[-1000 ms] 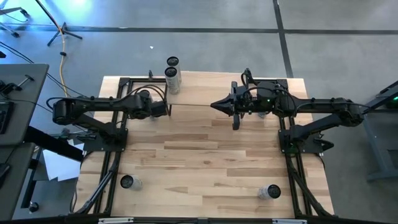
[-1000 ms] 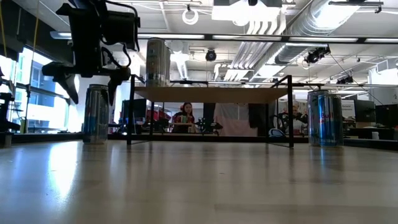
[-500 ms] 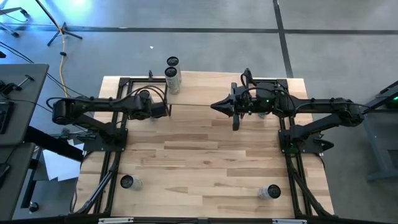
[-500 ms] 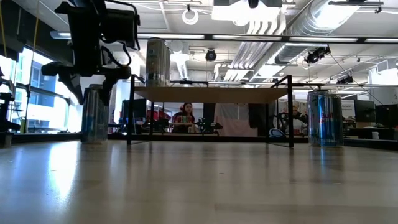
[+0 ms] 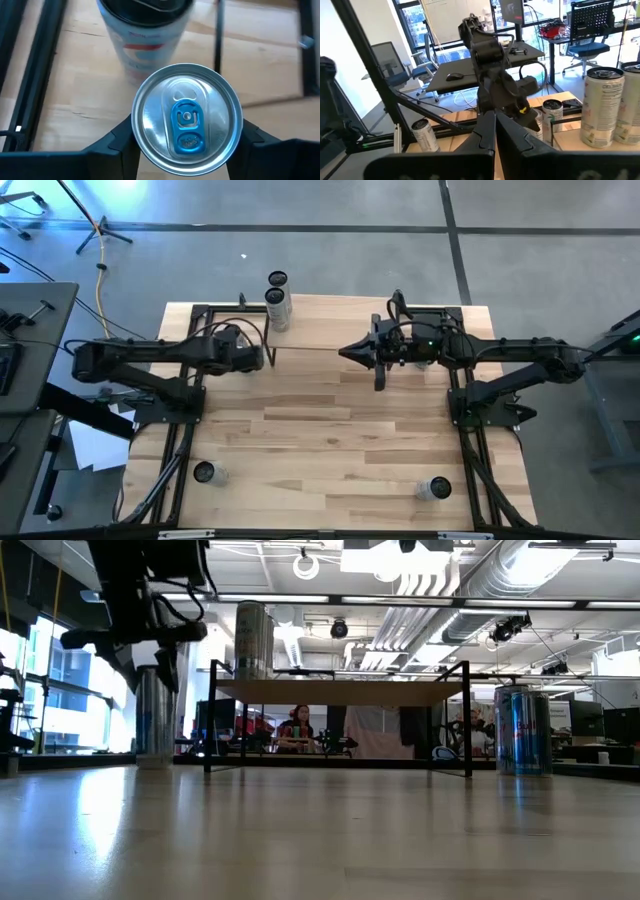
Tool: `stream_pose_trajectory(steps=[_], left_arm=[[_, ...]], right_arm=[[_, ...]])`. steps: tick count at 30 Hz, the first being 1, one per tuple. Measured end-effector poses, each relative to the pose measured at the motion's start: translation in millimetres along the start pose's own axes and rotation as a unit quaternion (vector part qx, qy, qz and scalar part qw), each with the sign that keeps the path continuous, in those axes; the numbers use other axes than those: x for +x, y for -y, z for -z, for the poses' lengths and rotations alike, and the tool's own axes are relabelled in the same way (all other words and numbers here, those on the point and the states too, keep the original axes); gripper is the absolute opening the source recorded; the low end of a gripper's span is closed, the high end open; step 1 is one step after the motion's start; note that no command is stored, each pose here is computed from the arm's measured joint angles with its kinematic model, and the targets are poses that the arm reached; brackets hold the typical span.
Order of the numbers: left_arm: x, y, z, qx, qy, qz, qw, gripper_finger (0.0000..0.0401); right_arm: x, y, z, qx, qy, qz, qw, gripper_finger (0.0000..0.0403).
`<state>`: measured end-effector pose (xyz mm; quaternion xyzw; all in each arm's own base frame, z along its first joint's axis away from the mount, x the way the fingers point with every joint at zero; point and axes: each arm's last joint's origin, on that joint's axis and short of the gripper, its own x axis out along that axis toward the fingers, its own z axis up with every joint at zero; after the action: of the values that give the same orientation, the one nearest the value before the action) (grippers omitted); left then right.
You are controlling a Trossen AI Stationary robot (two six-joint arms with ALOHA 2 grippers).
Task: Place canned beverage on shelf
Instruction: Put the left blue soda can on the shelf
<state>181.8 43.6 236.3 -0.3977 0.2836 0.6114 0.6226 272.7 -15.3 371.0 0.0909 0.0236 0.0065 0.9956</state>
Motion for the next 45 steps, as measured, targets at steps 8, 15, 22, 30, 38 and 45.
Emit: stream_pose_trajectory(steps=[8, 15, 22, 30, 38, 45], left_arm=[[-57, -12, 1, 0.124, -0.04, 0.154, 0.979, 0.0188], [-112, -2, -9, 0.18, -0.031, 0.264, 0.947, 0.0188], [-155, 46, -28, 0.272, 0.017, 0.304, 0.913, 0.0188], [-170, 117, -70, 0.355, 0.111, 0.275, 0.887, 0.0188], [-142, 155, -97, 0.326, 0.113, 0.22, 0.912, 0.0188], [-108, 173, -99, 0.305, 0.088, 0.18, 0.931, 0.0188]], right_arm=[[1, -9, 2, -0.003, -0.003, -0.016, 1.0, 0.0], [1, -9, 1, -0.003, 0.004, -0.012, 1.0, 0.0], [0, -10, -6, -0.005, 0.038, -0.017, 0.999, 0.0], [0, -11, -10, -0.006, 0.06, -0.021, 0.998, 0.0], [-1, -11, -13, -0.007, 0.079, -0.017, 0.997, 0.0], [-1, -11, -13, -0.007, 0.08, -0.013, 0.997, 0.0]])
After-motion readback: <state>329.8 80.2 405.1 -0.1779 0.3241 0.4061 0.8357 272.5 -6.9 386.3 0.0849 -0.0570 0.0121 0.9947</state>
